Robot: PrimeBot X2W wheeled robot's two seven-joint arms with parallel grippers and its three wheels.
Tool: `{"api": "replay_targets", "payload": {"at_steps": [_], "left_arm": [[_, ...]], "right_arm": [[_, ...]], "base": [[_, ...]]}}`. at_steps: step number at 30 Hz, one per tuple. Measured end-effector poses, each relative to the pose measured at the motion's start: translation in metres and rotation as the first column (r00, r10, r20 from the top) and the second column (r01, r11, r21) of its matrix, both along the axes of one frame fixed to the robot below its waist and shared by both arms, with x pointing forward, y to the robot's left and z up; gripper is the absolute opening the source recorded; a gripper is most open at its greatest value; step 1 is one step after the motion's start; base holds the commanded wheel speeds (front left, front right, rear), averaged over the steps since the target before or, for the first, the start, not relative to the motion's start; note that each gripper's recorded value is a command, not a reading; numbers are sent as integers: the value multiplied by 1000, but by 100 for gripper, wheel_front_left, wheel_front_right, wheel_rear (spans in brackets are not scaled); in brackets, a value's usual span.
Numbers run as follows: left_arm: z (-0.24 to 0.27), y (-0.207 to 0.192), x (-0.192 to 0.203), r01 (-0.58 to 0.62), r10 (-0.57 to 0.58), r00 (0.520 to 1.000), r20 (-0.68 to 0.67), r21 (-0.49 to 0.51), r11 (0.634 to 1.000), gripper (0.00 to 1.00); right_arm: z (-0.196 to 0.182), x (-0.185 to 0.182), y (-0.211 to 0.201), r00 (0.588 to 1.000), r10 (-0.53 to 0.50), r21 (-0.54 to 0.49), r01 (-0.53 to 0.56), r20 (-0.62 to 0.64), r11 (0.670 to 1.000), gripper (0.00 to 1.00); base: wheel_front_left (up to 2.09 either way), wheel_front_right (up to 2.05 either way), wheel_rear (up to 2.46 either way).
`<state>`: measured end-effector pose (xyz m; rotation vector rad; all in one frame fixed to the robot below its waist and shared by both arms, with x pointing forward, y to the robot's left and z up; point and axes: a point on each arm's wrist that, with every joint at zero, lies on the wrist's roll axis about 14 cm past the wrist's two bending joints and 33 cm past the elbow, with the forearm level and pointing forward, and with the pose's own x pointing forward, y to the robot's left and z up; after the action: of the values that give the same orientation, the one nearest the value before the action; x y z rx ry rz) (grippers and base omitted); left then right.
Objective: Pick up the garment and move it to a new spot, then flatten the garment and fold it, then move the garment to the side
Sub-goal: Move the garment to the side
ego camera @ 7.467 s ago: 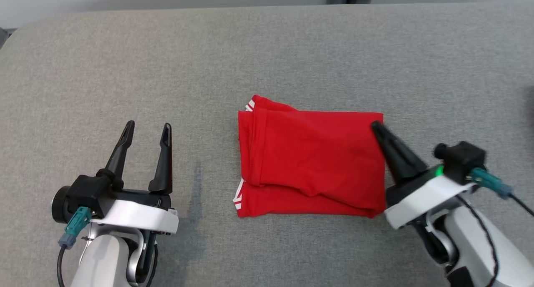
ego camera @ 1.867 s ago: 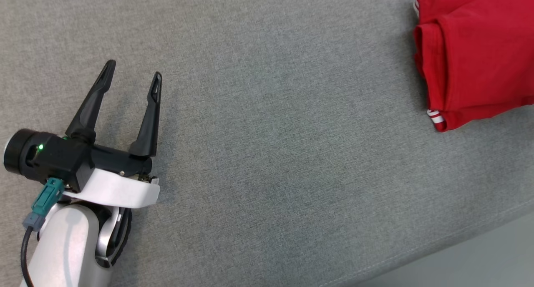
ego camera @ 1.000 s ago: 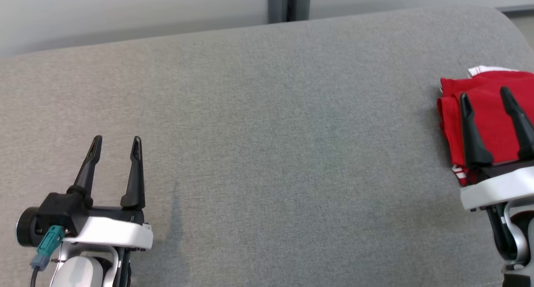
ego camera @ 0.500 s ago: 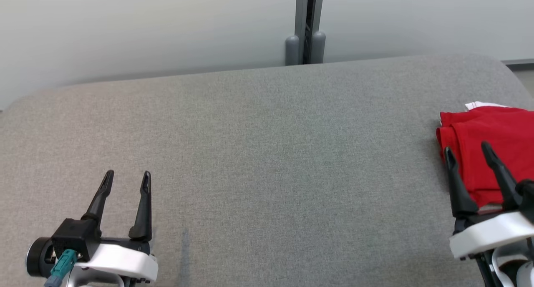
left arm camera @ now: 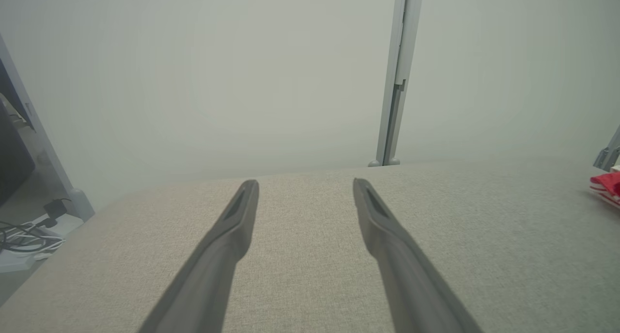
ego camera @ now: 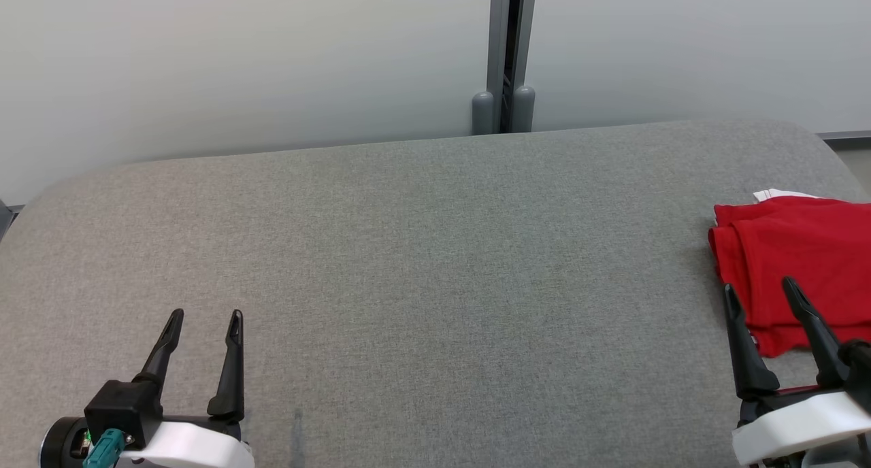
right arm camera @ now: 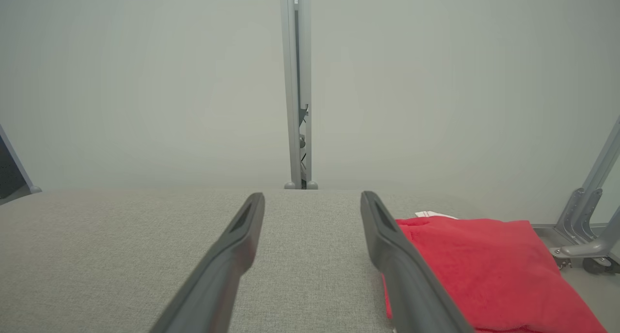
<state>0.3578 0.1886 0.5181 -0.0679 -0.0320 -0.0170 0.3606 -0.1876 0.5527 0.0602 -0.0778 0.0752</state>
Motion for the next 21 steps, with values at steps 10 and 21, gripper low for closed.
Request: {"api": "replay_targets", "payload": {"at_steps": [10,21], "left_arm": [[0,4,-2,-12,12,1000,-3,-5,1000,100],[-4,3,-3,-10,10,1000,-13,-7,1000,100]], "right_arm": [[-2,-1,-2,1000,-8,7,8,-3,1000,100],[-4,-2,-3,1000,-16,14,16,-8,1000,100]], "base": [[0,0,0],[0,0,0]]}}
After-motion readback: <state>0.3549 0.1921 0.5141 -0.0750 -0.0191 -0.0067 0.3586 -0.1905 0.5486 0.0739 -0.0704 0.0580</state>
